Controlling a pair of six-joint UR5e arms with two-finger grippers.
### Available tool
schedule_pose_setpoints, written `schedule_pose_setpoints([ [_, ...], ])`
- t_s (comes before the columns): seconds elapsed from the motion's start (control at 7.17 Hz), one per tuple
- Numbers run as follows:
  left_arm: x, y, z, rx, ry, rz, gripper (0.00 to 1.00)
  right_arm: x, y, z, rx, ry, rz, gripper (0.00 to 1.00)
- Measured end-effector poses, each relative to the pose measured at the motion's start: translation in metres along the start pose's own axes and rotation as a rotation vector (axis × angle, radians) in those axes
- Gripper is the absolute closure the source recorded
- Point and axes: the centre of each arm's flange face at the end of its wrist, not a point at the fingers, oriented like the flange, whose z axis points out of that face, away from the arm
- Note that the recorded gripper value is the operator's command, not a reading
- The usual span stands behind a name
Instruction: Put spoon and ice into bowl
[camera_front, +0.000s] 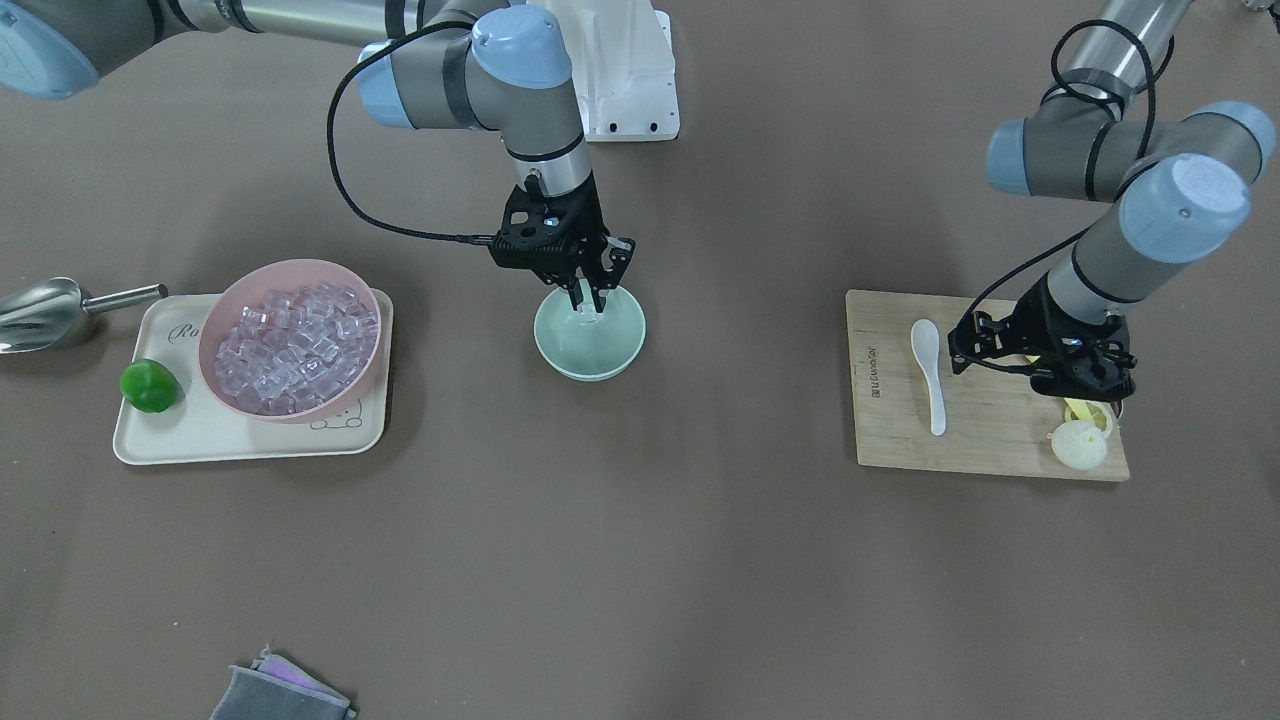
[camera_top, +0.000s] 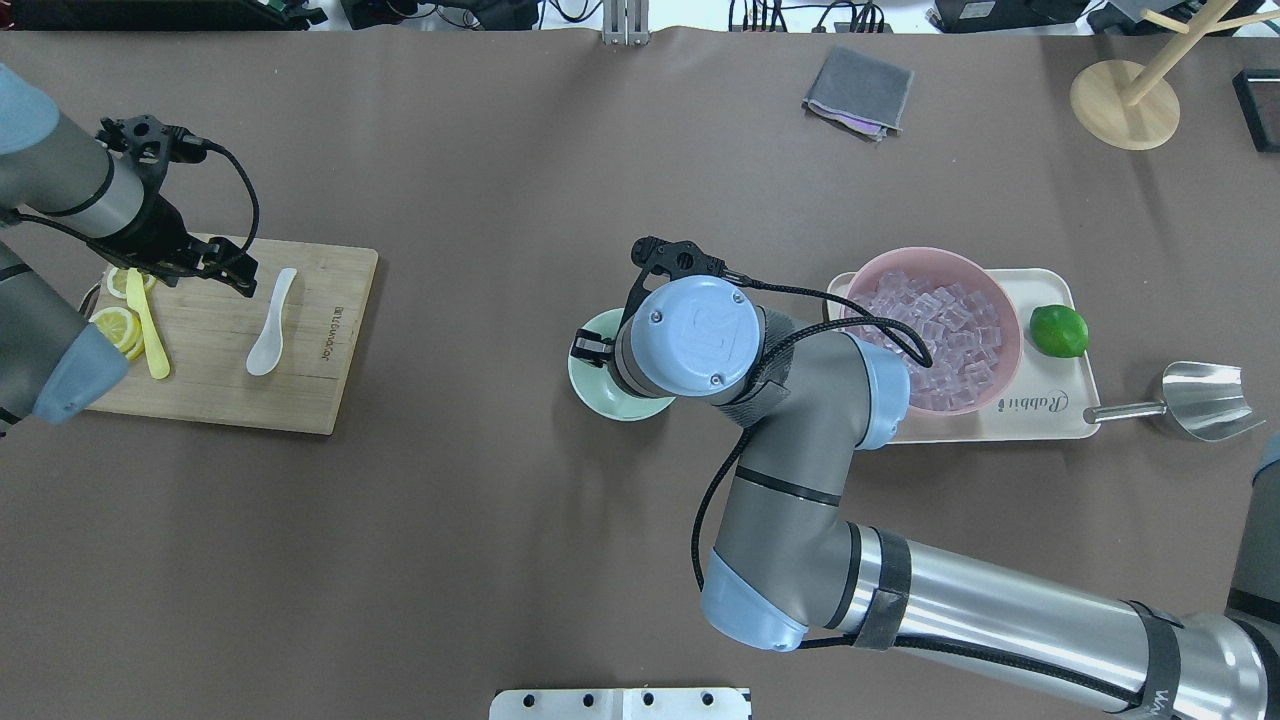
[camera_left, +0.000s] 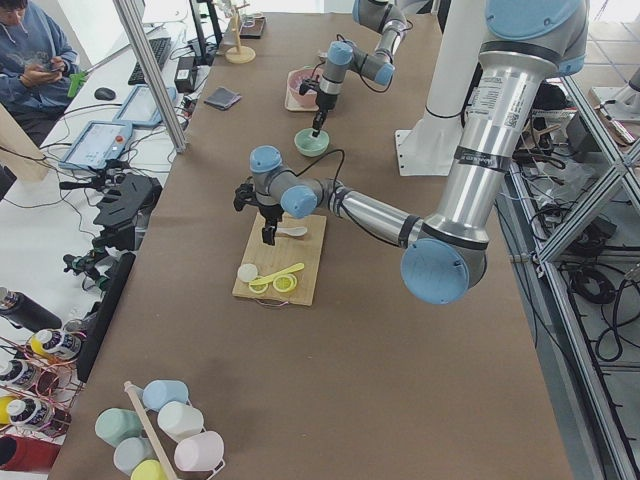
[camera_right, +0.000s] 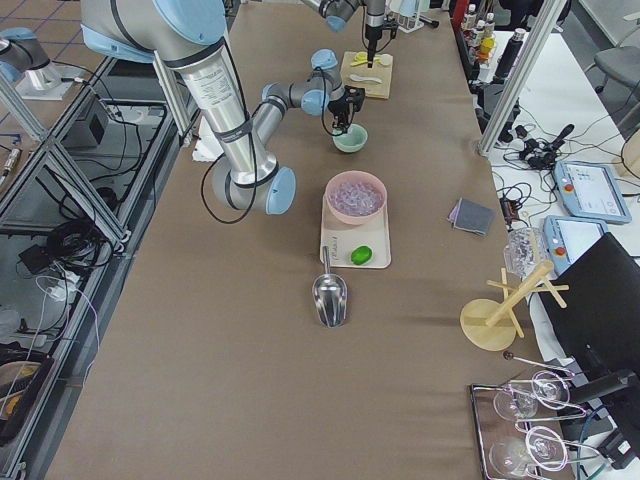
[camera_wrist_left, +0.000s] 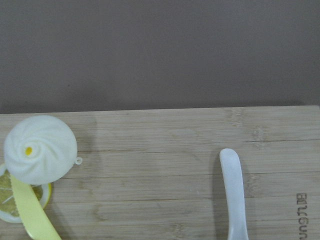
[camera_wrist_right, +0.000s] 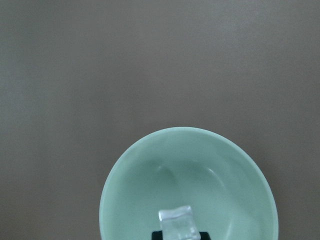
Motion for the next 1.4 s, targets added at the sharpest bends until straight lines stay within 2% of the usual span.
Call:
schedule_pose_setpoints([
  [0.42,0.020,0.009,0.031,-0.023,-0.011,0.007,0.31,0.005,-0.027,-0.012,0.022,-0.012,-0.003,0.00],
  [0.56,0.030,0.012,0.037,-0.028,-0.005,-0.001,0.55,0.015,-0.038,-0.019,0.012,-0.015,-0.004,0.00],
  [0.7,0.038,0.013,0.040,-0.032,0.000,-0.004,0.85,0.030,-0.043,-0.026,0.005,-0.018,-0.011,0.00],
  [0.84,0.041,0.014,0.041,-0.034,0.003,-0.004,1.00,0.040,-0.044,-0.030,0.002,-0.018,-0.017,0.00],
  [1.4,0.069,0.002,0.025,-0.008,0.038,0.007,1.00,0.060,-0.045,-0.039,-0.005,-0.021,-0.018,0.00],
])
